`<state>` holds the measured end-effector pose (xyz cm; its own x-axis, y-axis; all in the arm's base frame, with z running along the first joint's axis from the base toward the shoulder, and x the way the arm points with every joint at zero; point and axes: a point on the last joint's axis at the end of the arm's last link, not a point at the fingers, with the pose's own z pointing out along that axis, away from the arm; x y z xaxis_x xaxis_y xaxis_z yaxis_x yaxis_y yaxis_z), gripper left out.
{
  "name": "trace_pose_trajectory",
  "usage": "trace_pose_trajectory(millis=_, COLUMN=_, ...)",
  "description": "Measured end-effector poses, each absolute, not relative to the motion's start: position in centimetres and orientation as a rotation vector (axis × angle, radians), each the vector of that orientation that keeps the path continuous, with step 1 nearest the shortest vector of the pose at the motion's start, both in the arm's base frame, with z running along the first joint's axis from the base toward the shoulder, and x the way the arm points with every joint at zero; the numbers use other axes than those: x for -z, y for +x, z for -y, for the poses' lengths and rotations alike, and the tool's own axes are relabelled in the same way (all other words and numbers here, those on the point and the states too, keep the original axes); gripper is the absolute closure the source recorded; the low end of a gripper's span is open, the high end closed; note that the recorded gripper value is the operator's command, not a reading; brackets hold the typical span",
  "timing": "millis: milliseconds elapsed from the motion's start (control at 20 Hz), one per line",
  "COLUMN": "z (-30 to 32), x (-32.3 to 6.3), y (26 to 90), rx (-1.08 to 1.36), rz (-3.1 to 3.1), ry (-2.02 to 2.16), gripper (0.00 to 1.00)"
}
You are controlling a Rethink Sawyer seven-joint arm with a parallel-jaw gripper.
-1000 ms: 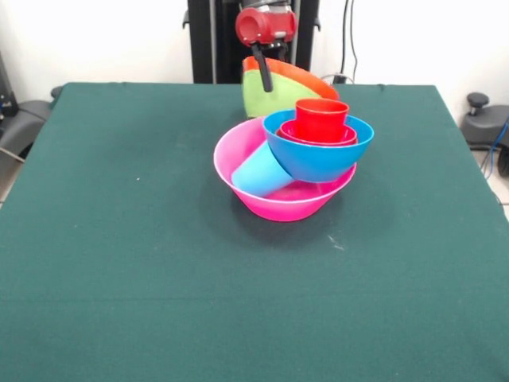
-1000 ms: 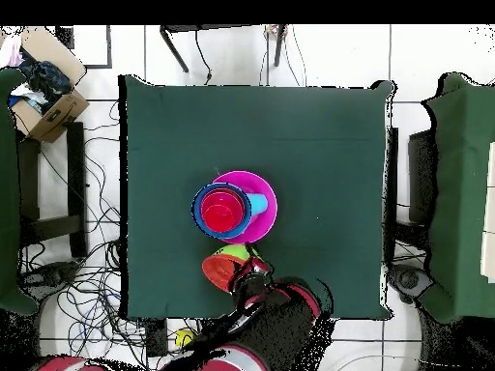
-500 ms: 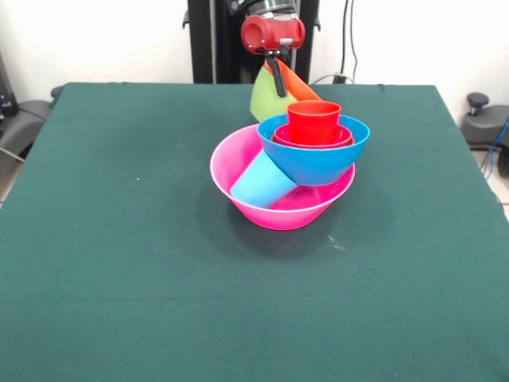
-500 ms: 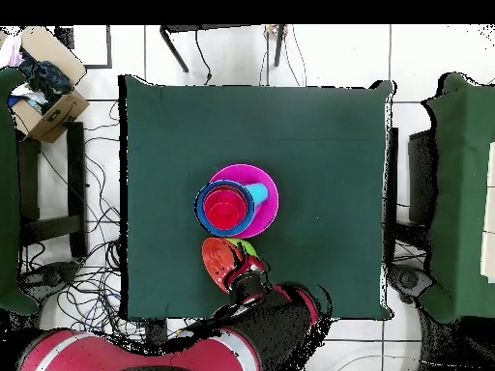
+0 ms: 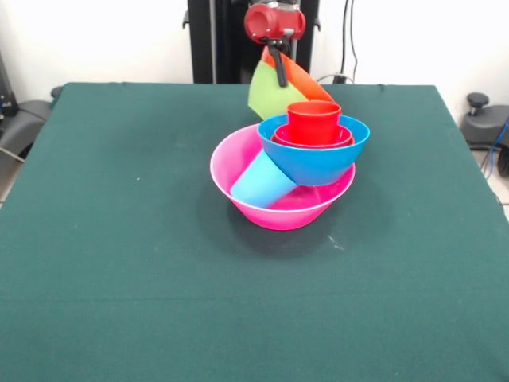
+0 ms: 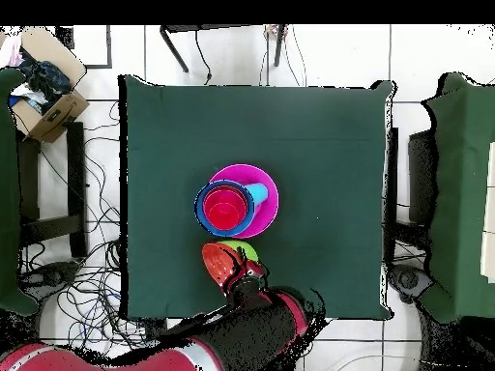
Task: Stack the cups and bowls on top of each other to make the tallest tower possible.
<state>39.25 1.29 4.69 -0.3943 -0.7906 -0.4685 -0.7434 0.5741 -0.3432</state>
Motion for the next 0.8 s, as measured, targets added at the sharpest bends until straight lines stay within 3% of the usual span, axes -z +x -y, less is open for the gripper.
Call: trace_pose_trajectory(millis=800, z=-0.2, x=-14.2, y=35.5, rx=0.032, rz=-2.017, ry=-1.74, gripper=1.0)
